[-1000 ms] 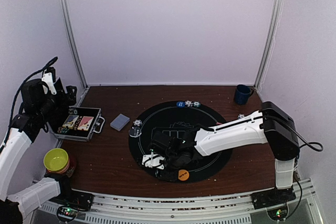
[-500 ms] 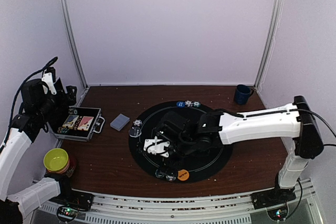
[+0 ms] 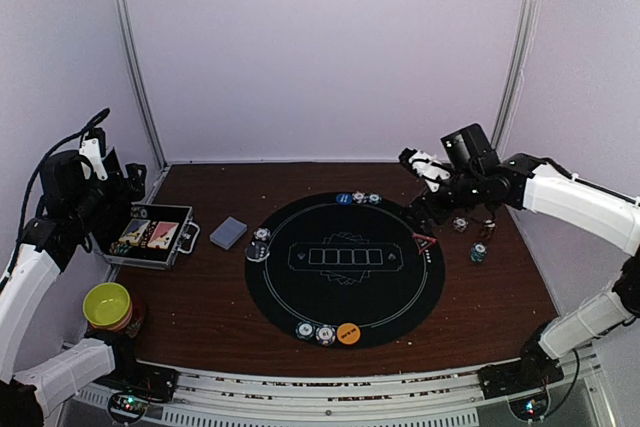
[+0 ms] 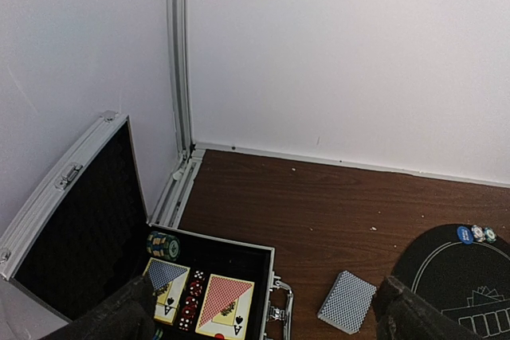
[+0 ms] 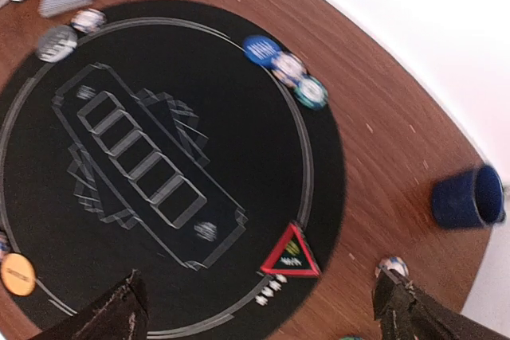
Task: Distribute texas hold em gaming equipment
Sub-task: Pick up the pile of poker chips from the pile of poker chips.
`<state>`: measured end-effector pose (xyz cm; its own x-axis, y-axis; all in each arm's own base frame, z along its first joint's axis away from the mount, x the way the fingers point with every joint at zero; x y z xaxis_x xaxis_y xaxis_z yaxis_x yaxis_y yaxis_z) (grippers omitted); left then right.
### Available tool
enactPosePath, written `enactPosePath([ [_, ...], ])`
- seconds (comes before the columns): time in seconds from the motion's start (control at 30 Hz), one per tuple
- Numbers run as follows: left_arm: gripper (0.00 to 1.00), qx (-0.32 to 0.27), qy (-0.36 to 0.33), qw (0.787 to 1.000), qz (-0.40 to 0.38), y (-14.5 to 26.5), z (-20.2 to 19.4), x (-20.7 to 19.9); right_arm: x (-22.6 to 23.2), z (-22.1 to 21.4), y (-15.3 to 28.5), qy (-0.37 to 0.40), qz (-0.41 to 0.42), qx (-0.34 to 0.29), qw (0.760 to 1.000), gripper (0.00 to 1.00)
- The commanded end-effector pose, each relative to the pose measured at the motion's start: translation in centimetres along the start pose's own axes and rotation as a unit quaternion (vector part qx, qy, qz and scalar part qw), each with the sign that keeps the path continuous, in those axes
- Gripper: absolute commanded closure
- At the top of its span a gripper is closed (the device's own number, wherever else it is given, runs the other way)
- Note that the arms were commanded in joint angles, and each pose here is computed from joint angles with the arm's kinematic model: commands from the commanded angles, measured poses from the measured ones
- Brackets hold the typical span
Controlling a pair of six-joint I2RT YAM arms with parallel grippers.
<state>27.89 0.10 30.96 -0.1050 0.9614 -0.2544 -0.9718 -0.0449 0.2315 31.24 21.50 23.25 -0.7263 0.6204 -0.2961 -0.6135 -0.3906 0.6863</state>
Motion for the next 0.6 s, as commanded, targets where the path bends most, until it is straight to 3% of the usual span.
enactPosePath([
  [0.0,0.02,-0.016,0.001,1.0,-0.003,0.0,0.9,0.0,-6.2,-7.6,0.5,-0.051,-0.071,0.07,0.994,0.0],
  [0.3,0.02,-0.014,0.001,1.0,-0.001,-0.1,0.7,0.0,-9.8,-18.6,0.0,-0.136,-0.07,0.159,0.975,0.04],
  [0.57,0.02,-0.013,0.001,1.0,-0.002,-0.1,0.7,0.0,-9.2,-21.5,-1.6,-0.148,-0.041,0.184,0.971,0.09],
])
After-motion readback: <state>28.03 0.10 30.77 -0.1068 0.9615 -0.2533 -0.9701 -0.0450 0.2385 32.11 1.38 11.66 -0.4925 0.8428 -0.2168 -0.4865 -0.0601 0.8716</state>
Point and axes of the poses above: each gripper's point midway between its finger pads, its own y axis back along the fingers, its own x axis along the line the jaws close on, z = x × y, the point moved 3 cm from there along y, back along the fingers, and after that the axes turned 8 degrees about y, right-handed, at the moved point
